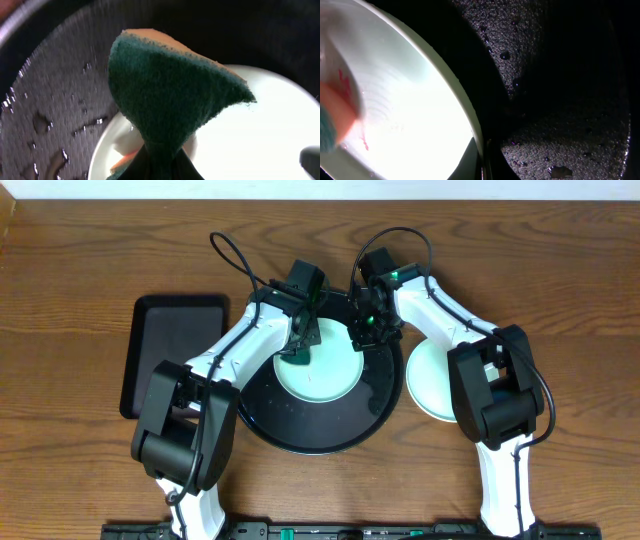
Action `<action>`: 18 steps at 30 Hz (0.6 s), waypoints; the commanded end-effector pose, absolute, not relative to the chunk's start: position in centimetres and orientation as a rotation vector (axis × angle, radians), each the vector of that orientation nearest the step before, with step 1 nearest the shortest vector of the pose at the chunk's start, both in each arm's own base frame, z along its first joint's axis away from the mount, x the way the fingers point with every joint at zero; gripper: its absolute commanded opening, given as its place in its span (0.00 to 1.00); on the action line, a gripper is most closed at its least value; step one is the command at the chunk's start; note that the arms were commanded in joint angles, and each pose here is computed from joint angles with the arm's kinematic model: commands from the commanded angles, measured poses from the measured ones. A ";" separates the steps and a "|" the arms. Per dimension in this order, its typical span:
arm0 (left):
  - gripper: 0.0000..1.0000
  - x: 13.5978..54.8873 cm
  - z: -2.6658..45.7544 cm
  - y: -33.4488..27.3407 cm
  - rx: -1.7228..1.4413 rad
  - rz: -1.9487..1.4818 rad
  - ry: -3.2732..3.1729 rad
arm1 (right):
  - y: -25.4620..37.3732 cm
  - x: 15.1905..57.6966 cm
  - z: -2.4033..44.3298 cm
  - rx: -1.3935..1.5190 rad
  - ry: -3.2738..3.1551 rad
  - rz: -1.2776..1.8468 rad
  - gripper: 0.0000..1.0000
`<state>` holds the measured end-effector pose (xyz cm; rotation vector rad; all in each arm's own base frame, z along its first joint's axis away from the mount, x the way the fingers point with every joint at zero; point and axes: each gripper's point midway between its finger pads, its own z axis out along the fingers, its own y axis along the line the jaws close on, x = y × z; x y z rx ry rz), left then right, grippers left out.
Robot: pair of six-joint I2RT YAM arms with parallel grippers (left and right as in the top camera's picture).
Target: Clean dirty plates on tray and stack at the side
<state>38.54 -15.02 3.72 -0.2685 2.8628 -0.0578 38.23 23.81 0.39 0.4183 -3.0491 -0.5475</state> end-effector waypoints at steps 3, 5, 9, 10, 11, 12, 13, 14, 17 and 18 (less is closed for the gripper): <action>0.07 35.4 3.1 -18.6 -0.029 -0.336 3.016 | 23.8 37.4 -1.9 0.394 -3.005 -0.495 0.01; 0.07 35.0 3.2 -19.3 0.054 -0.372 3.018 | 23.8 37.4 -1.9 0.394 -3.005 -0.495 0.01; 0.08 35.7 3.2 -19.7 0.159 -0.336 2.972 | 23.8 37.3 -1.9 0.393 -3.004 -0.493 0.01; 0.07 36.7 3.2 -19.0 0.150 -0.248 2.930 | 23.8 37.3 -1.9 0.393 -3.003 -0.493 0.01; 0.07 37.3 3.3 -18.4 0.139 -0.191 2.905 | 23.8 37.3 -1.9 0.393 -3.003 -0.493 0.01; 0.07 38.0 3.3 -17.5 0.114 -0.113 2.875 | 23.8 37.3 -1.9 0.393 -3.003 -0.493 0.01; 0.08 38.6 3.5 -16.7 0.077 -0.041 2.848 | 23.8 37.3 -1.9 0.393 -3.002 -0.493 0.01; 0.07 39.1 3.6 -15.8 0.034 0.025 2.823 | 23.8 37.3 -1.9 0.393 -3.003 -0.493 0.01; 0.08 40.0 4.1 -13.5 -0.118 0.190 2.749 | 23.8 37.3 -1.9 0.393 -3.003 -0.493 0.01; 0.07 40.0 4.1 -13.3 -0.135 0.198 2.747 | 23.8 37.3 -1.9 0.393 -3.003 -0.493 0.01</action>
